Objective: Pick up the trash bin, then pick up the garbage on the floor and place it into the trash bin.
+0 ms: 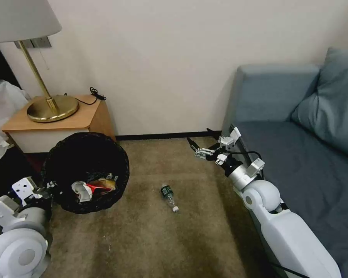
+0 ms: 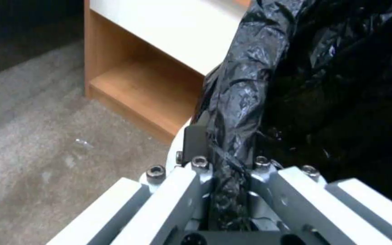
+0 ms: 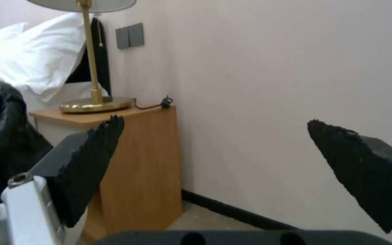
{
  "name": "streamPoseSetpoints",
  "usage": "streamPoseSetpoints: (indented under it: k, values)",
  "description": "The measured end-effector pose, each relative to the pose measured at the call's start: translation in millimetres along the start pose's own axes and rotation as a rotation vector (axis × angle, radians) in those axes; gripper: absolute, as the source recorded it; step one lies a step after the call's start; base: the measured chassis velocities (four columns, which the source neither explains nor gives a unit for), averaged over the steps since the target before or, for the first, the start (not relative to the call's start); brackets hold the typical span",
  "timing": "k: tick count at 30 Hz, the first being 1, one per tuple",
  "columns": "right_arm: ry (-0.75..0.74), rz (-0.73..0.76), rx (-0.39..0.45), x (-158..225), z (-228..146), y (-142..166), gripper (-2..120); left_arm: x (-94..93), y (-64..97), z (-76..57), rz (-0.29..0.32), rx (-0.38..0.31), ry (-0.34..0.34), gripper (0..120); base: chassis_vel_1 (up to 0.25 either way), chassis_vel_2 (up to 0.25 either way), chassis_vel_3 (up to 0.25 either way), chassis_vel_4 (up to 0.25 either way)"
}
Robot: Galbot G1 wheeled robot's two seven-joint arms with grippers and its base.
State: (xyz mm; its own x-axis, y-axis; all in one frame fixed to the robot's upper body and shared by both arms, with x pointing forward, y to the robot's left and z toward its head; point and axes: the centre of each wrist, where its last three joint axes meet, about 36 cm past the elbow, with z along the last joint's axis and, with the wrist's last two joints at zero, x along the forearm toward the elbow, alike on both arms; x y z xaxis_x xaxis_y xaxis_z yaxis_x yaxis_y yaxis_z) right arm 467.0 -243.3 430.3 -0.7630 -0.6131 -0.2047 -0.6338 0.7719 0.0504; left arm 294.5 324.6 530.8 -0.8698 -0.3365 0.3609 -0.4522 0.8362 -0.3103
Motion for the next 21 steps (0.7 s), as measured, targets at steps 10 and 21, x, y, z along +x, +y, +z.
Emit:
streamPoseSetpoints:
  k: [10, 21]
  values:
    - [0.115, -0.019, 0.061, -3, 17, -6, 100, -0.1, -2.6, 0.6, 0.018, 0.005, 0.0, 1, -0.024, 0.026, 0.023, -0.028]
    - [0.617, 0.035, -0.136, -104, 19, -10, 100, 3.0, -5.7, 0.9, 0.033, 0.022, -0.008, 1, 0.0, 0.0, 0.0, 0.0]
